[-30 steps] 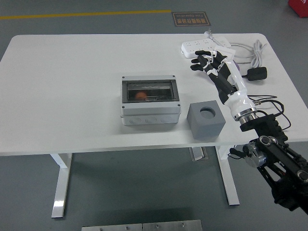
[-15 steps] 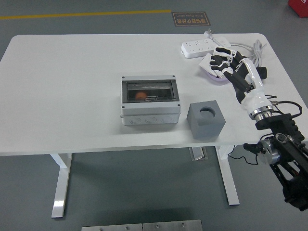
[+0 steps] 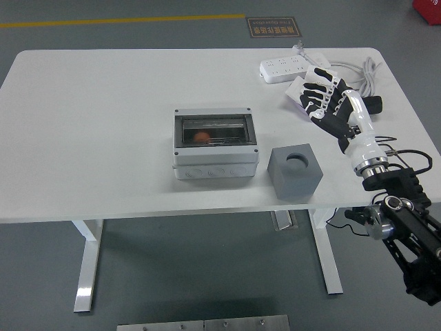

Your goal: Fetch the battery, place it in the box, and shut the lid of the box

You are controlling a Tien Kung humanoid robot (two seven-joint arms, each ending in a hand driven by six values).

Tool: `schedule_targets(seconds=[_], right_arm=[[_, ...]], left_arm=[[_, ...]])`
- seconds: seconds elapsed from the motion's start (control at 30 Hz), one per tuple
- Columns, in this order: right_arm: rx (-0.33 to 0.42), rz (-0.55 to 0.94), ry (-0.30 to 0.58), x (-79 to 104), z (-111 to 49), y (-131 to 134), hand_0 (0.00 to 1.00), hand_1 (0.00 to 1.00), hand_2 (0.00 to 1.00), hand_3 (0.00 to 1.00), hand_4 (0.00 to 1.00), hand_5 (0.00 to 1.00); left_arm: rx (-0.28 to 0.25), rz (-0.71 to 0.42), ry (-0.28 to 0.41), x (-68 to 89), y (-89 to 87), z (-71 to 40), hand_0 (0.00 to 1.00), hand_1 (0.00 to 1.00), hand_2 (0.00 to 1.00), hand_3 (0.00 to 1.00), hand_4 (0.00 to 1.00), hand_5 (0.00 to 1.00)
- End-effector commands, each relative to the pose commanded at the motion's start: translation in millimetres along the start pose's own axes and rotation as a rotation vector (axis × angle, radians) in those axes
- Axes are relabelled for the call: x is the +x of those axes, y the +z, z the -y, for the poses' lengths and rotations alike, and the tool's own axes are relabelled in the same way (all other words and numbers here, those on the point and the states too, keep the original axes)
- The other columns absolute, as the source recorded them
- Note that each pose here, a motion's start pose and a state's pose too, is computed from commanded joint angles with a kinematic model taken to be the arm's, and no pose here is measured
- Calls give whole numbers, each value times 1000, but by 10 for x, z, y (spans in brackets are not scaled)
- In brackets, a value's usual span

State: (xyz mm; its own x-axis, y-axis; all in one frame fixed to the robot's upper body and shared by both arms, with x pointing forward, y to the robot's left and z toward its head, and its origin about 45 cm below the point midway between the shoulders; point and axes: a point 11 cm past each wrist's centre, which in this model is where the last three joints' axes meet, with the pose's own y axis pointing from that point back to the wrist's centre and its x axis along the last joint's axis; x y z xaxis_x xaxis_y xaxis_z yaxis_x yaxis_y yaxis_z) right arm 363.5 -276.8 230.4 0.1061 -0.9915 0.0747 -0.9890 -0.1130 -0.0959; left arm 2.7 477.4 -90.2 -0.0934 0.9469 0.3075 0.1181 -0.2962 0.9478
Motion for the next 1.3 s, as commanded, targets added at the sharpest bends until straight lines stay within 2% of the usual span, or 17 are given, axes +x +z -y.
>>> schedule_targets(seconds=[0.37,0.4,0.57,0.6,0.77,0.8,1.3], right_arm=[[-16,-7,-42,-101,-21,22,771,738,732,834,766,212],[-16,-4,-43,-106,-23,21,803,786,786,876,868,284],[-22,8,-36,-84,-39,21,803,786,786,876,868,284],[-24,8,-34,-75,-44,20,835,815,807,884,952,356],[-29,4,-32,-48,-76,12,835,815,807,884,952,356],[-31,3,-33,-45,-86,11,855,823,816,886,998,398],[-20,16,-33,-71,-137,-44,873,828,800,890,998,440]], left_arm=[[4,-8,20,136,-16,-14,752,834,785,827,478,2],[5,-8,21,145,-20,-15,752,834,786,827,480,2],[9,-11,25,163,-54,-11,752,834,786,827,480,2],[12,-11,24,160,-68,-8,752,834,787,827,480,2],[23,-18,18,128,-134,7,752,834,787,827,480,2],[25,-20,17,122,-147,9,752,834,786,828,480,2],[39,-47,29,184,-244,15,752,835,787,828,482,2]])
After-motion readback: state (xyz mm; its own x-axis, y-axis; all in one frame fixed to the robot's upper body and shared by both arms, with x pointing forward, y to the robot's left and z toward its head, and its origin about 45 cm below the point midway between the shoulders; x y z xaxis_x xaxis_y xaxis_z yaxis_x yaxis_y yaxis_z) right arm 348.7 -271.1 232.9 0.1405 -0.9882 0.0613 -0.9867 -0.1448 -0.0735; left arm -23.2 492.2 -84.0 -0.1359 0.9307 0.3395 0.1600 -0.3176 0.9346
